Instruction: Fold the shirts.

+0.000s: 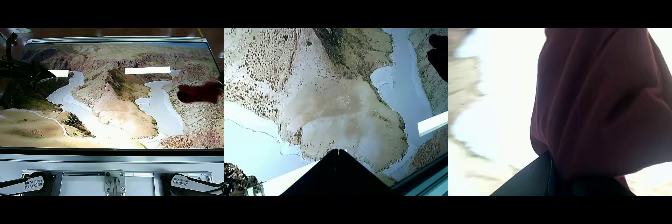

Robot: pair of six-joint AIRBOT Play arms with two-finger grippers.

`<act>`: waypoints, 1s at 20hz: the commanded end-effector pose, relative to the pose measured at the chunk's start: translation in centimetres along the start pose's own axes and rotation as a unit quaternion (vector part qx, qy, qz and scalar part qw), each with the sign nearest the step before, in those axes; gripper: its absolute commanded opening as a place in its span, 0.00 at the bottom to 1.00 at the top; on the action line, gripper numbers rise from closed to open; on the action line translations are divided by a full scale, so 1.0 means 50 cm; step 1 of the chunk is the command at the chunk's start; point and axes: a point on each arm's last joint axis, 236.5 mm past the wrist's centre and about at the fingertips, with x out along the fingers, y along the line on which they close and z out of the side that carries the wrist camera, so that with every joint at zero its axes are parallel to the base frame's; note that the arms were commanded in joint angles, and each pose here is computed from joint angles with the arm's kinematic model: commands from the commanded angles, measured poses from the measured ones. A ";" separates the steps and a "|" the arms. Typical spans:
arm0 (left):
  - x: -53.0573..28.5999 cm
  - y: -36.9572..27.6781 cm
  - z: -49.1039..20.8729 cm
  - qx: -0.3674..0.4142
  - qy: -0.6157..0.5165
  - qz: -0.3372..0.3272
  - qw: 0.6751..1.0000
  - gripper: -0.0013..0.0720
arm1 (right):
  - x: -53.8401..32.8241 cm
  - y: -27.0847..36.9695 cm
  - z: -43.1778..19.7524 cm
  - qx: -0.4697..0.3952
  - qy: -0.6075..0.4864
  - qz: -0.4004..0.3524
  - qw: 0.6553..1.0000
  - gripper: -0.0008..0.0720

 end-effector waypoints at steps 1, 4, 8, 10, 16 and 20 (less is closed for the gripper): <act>0.001 -0.005 -0.010 -0.010 0.010 -0.003 1.000 0.06 | 0.005 -0.236 -0.109 0.102 0.064 -0.084 0.989 0.10; 0.005 -0.010 -0.012 -0.007 0.012 -0.005 1.000 0.06 | 0.047 -0.325 -0.284 0.177 0.163 -0.073 0.968 0.10; 0.013 -0.020 -0.013 -0.002 0.014 -0.008 1.000 0.06 | 0.050 -0.392 -0.415 0.264 0.202 -0.066 0.941 0.10; 0.019 -0.029 -0.017 0.001 0.018 -0.011 1.000 0.06 | 0.041 -0.425 -0.446 0.287 0.205 -0.079 0.932 0.10; 0.043 -0.051 -0.030 0.011 0.032 -0.019 0.999 0.06 | 0.030 -0.493 -0.450 0.304 0.170 -0.117 0.930 0.53; 0.055 -0.042 -0.009 0.011 0.013 -0.015 1.000 0.06 | -0.007 -0.465 -0.428 0.304 0.180 -0.095 0.931 0.96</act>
